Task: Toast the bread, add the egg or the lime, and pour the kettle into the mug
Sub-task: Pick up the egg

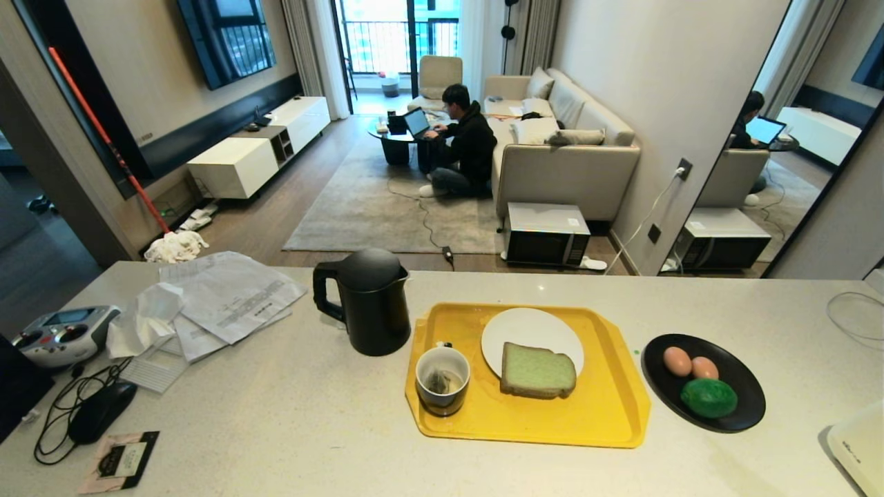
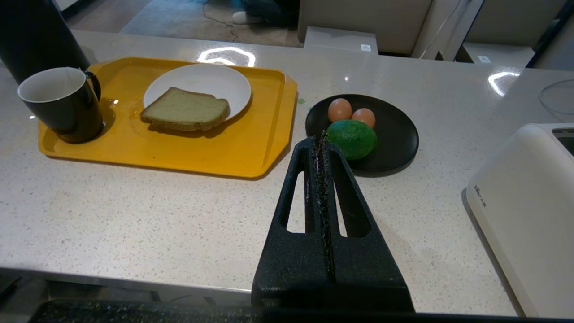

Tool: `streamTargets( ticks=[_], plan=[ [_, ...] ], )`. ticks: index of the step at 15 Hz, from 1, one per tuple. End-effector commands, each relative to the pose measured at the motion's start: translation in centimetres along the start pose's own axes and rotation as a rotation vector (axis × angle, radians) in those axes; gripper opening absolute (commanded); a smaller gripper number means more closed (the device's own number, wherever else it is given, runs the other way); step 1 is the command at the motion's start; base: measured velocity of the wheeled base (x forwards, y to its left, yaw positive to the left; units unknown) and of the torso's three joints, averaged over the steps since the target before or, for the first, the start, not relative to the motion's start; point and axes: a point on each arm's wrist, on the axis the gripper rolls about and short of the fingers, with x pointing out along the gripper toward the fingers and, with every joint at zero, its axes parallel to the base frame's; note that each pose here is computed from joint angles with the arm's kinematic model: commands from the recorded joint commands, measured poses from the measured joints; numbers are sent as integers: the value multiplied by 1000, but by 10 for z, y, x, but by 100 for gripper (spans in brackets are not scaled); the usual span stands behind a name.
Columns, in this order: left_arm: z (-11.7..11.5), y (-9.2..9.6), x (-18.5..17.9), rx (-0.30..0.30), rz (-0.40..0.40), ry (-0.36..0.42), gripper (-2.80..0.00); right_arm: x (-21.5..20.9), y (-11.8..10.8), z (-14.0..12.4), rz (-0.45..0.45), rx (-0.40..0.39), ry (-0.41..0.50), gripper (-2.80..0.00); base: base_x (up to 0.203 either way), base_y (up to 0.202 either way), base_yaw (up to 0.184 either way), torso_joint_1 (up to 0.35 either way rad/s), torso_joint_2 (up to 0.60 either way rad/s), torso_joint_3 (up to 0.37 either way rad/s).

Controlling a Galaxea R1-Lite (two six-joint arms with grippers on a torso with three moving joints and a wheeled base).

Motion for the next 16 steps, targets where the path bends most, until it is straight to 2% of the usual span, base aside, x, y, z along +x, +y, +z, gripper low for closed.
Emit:
streamTargets(
  ticks=[1,13,16],
  plan=[
    [0,0,0,0,1,-1,-280,0,0,0,1,0,3,-280,0,0,0,52,-109,-55],
    [0,0,0,0,1,-1,-280,0,0,0,2,-2,3,-280,0,0,0,0,0,0],
    [0,0,0,0,1,-1,-280,0,0,0,0,-2,3,-280,2,7,-135,1,2,1]
  ],
)
